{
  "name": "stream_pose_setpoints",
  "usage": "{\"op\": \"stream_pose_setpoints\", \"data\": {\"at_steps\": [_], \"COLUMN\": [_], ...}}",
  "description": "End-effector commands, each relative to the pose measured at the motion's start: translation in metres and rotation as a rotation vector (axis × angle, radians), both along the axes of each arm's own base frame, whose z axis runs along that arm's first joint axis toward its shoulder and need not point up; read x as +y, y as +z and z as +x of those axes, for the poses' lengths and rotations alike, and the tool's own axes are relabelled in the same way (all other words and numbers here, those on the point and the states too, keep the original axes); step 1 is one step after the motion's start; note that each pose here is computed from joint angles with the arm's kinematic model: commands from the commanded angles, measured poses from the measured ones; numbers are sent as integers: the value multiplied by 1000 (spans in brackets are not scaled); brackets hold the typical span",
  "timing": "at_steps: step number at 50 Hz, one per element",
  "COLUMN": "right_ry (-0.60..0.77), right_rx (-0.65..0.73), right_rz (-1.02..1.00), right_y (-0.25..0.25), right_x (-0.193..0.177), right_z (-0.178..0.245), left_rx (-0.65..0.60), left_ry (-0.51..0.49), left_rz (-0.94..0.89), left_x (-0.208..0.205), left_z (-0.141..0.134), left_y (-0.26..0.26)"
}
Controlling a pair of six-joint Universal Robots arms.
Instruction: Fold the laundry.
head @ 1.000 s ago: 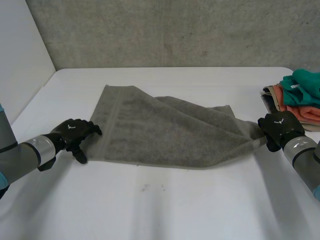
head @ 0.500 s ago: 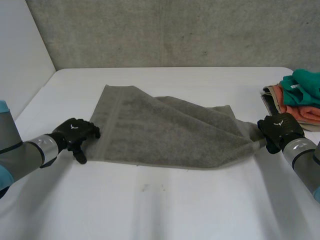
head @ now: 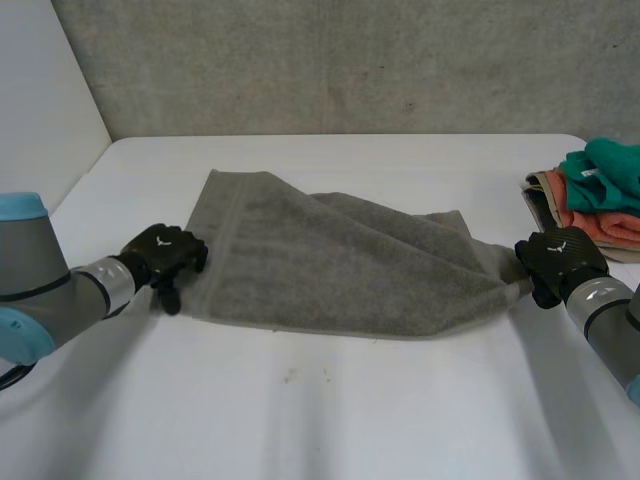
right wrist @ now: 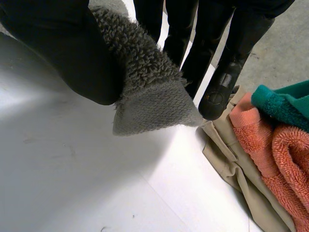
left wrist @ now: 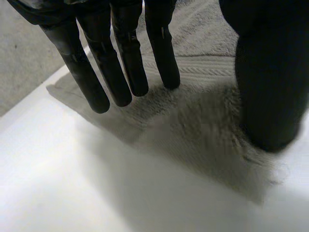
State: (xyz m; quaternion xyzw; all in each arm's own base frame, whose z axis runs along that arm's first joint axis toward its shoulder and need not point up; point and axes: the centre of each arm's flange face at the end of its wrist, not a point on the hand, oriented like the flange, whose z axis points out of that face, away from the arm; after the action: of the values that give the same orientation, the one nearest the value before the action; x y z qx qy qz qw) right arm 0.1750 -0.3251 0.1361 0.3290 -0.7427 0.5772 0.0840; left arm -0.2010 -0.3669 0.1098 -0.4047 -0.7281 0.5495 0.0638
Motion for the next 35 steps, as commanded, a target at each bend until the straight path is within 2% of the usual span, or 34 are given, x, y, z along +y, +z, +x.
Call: {"op": "stream_pose_setpoints", "data": {"at_steps": [1,13,18,26,29,35], "right_ry": [0,-2,-9,-3,8,28], "right_rx": [0,0,6,17,19,16], "right_rz": [1,-1,-7,22,47,70], "right_y": [0,0,2,20,42,51], "right_x": [0,0,0,11,23,32], "right_z": [0,0,-1,0,0,0], "left_rx": [-5,-8,-29,-39,-37,-35], "left_ry": [11,2,38,91,92,114], "left_rz": [-52,-53,-49,-154,-165,-197], "left_x": [-3,0,4,38,50,61], "left_z": [-4,-9,-10,-4,-2,10], "left_y": [4,1,1,62,71,77]}}
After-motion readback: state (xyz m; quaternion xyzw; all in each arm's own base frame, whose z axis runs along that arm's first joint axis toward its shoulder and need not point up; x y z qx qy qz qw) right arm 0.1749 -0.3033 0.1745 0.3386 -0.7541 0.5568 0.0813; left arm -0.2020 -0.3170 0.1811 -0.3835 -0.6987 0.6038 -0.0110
